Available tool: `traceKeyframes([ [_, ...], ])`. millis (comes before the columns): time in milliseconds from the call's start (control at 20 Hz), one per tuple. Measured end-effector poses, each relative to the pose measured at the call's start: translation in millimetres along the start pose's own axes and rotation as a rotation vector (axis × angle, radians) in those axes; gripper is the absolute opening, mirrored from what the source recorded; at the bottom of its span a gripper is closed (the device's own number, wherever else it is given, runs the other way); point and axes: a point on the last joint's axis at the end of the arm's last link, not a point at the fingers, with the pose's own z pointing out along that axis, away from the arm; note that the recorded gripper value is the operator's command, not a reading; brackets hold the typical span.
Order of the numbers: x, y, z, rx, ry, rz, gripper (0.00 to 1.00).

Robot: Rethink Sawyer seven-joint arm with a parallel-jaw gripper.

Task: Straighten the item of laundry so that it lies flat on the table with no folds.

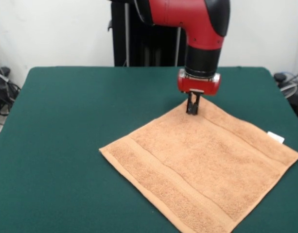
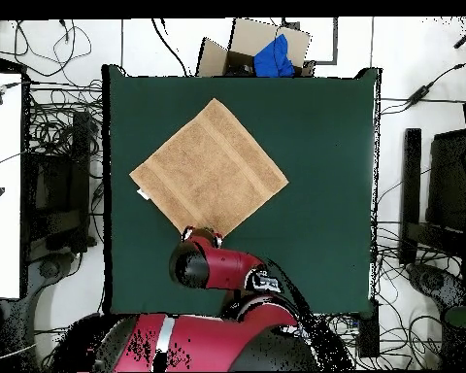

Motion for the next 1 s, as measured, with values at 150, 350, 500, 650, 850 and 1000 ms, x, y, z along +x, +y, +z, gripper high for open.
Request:
traceKeyframes([
  [150, 6, 3, -1, -0.003, -0.012, -0.008, 0.0],
  [350, 16, 8, -3, -0.005, -0.012, -0.018, 0.0],
  [500, 19, 12, -4, -0.007, -0.009, -0.028, 0.0],
  [650, 21, 14, -5, -0.008, -0.008, -0.032, 0.0],
  [850, 29, 14, -8, -0.007, 0.005, -0.035, 1.0],
  [1000, 36, 14, -10, -0.006, 0.018, -0.035, 1.0],
])
